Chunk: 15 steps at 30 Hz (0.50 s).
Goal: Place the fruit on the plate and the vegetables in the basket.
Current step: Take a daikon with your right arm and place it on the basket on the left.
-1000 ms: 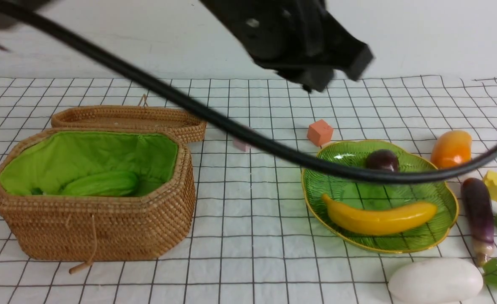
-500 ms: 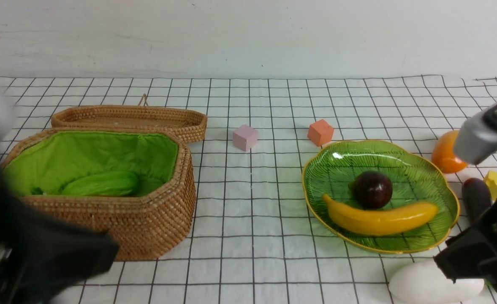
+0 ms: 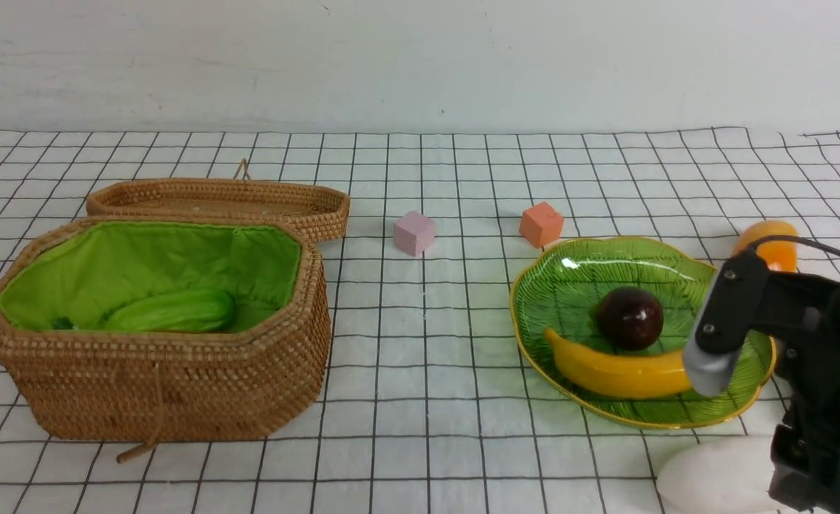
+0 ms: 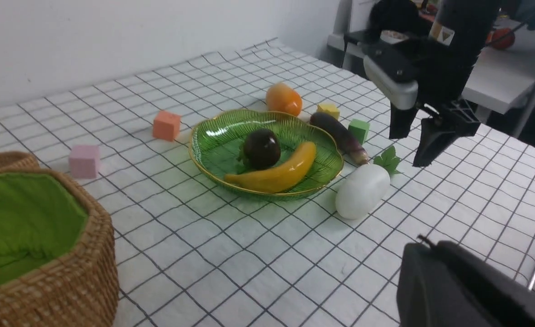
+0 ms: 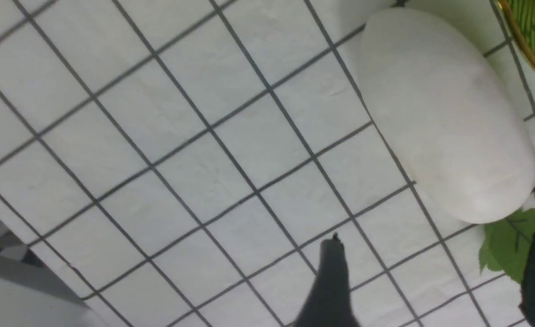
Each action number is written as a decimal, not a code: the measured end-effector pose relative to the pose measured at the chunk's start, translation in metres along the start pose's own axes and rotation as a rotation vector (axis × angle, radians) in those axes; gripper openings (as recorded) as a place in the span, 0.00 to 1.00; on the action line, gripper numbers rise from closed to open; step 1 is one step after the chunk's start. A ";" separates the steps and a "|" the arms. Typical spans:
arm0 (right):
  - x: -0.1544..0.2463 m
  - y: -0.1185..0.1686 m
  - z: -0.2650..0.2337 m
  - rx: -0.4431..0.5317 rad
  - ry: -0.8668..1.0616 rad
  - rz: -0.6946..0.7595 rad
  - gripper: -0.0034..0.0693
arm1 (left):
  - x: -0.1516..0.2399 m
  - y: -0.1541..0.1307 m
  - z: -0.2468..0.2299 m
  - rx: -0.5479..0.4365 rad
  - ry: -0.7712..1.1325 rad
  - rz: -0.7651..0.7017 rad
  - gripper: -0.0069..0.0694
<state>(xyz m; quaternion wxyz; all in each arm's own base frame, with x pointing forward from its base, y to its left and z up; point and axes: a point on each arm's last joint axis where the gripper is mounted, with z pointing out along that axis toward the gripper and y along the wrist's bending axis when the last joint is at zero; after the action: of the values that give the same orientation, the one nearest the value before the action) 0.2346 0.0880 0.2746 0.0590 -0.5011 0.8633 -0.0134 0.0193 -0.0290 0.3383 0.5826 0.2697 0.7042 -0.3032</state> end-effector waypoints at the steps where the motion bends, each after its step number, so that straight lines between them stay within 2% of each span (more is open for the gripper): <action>1: 0.000 -0.001 0.001 0.003 0.000 -0.003 0.84 | 0.000 0.000 0.000 -0.001 0.004 0.003 0.07; 3: -0.003 -0.007 0.009 0.019 0.020 -0.020 0.87 | 0.002 0.000 0.000 -0.005 0.023 0.008 0.07; 7: -0.005 -0.022 0.024 0.052 0.032 -0.031 0.88 | 0.006 0.000 0.000 -0.004 0.065 0.008 0.07; 15: -0.002 -0.042 0.051 0.016 0.072 -0.026 0.87 | 0.009 0.000 0.000 -0.004 0.097 0.008 0.07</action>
<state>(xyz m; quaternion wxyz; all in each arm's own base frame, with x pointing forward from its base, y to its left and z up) 0.2776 0.0702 0.2281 0.0320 -0.5111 0.8581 -0.0392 0.0177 -0.0282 0.3297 0.5496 0.2858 0.7310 -0.2861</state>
